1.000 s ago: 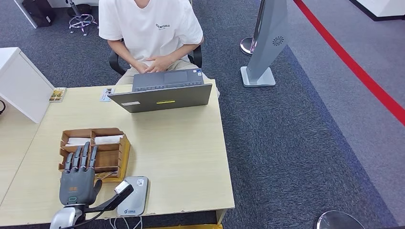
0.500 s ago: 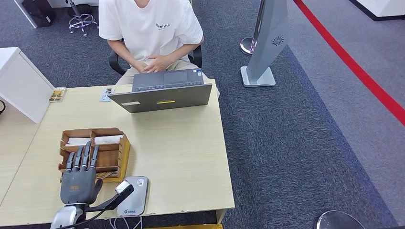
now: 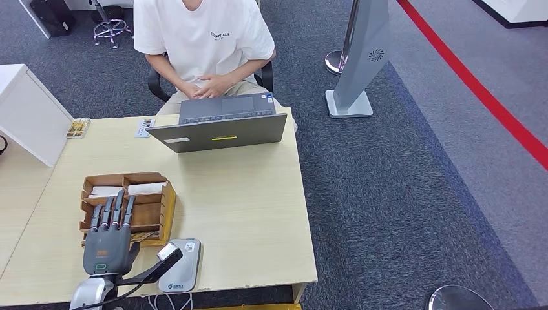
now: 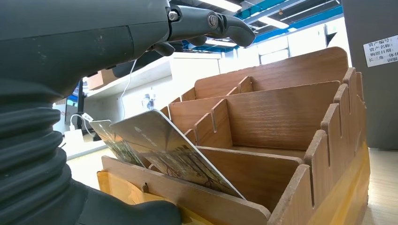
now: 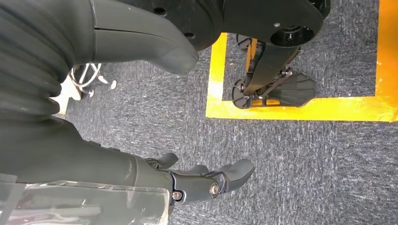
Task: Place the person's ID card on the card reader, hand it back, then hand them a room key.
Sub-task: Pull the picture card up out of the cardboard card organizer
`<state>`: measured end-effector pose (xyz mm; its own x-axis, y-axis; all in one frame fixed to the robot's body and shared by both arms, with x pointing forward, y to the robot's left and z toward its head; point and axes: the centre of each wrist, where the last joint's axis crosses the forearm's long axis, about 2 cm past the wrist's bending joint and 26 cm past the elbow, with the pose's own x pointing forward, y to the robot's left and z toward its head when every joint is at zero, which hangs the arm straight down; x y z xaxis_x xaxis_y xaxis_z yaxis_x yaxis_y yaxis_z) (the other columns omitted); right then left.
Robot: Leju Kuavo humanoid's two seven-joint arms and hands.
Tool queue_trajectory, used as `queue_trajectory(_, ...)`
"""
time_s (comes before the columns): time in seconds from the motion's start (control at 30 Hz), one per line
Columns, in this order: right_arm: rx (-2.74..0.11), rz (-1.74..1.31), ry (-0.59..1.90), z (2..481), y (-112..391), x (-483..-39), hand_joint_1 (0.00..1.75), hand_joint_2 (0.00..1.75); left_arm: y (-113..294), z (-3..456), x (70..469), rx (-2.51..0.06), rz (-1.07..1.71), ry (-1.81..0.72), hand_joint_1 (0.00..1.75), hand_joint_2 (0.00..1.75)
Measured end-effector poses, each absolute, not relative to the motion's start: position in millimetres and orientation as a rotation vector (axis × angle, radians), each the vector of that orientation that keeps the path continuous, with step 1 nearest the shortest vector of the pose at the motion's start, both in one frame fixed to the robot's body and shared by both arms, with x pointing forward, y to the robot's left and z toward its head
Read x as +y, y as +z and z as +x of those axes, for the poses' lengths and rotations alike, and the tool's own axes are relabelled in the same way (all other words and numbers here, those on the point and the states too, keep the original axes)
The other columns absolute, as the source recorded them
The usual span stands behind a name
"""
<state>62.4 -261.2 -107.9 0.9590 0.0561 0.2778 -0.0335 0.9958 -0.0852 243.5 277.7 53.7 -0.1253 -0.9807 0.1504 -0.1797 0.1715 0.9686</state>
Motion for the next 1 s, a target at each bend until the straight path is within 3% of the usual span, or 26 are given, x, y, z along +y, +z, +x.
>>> queue_trajectory(0.47,-0.284,-0.079,0.052,62.4,-107.8,-260.0,0.0,1.75,53.8,243.8,277.6,-1.505,1.168,-1.07,0.0,1.75)
queue_trajectory(0.6,-0.284,-0.078,0.052,62.5,-107.8,-260.0,0.0,1.75,53.5,243.7,277.7,-1.504,1.167,-1.07,1.75,1.75)
queue_trajectory(1.0,-0.285,-0.077,0.053,62.5,-107.8,-259.8,0.0,1.75,53.1,243.3,279.8,-1.527,1.144,-1.053,1.75,1.75)
